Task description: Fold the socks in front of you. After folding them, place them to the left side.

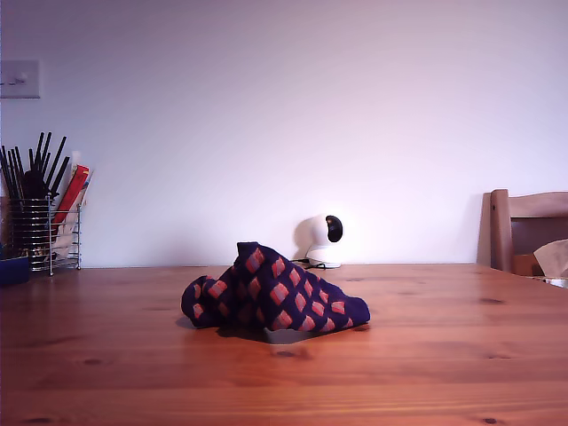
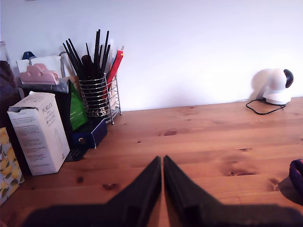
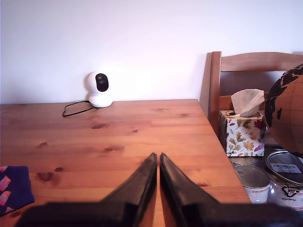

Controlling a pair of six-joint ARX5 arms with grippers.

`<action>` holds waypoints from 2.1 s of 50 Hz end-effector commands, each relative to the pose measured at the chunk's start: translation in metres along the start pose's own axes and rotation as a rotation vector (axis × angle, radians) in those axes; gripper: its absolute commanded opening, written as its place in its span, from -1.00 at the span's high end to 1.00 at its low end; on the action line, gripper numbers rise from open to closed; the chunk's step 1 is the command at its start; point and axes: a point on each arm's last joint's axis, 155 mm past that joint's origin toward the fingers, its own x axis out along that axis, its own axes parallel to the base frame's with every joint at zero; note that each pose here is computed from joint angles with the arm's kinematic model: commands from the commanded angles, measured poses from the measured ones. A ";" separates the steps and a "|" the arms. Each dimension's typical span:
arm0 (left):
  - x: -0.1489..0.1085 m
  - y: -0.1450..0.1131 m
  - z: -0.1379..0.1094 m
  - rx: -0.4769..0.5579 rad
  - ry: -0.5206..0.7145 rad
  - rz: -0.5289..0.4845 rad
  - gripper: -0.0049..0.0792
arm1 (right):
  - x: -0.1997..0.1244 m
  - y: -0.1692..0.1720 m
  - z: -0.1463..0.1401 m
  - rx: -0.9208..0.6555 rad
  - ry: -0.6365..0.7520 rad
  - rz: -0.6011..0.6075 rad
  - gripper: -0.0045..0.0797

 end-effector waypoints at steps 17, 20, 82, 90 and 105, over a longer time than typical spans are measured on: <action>-0.015 -0.035 -0.071 -0.035 0.292 -0.193 0.93 | -0.005 0.027 -0.034 0.095 0.139 0.145 0.92; -0.015 -0.037 -0.071 -0.039 0.292 -0.203 0.93 | -0.005 0.027 -0.034 0.096 0.139 0.145 0.92; -0.017 -0.128 -0.010 -0.350 0.543 -0.640 0.93 | -0.010 0.091 0.025 0.294 0.400 0.455 0.92; 0.003 -0.137 -0.003 -0.292 0.529 -0.679 0.93 | 0.003 0.100 0.026 0.254 0.468 0.505 0.92; 0.022 -0.166 0.001 -0.263 0.559 -0.773 0.93 | 0.013 0.151 0.009 0.266 0.623 0.709 0.92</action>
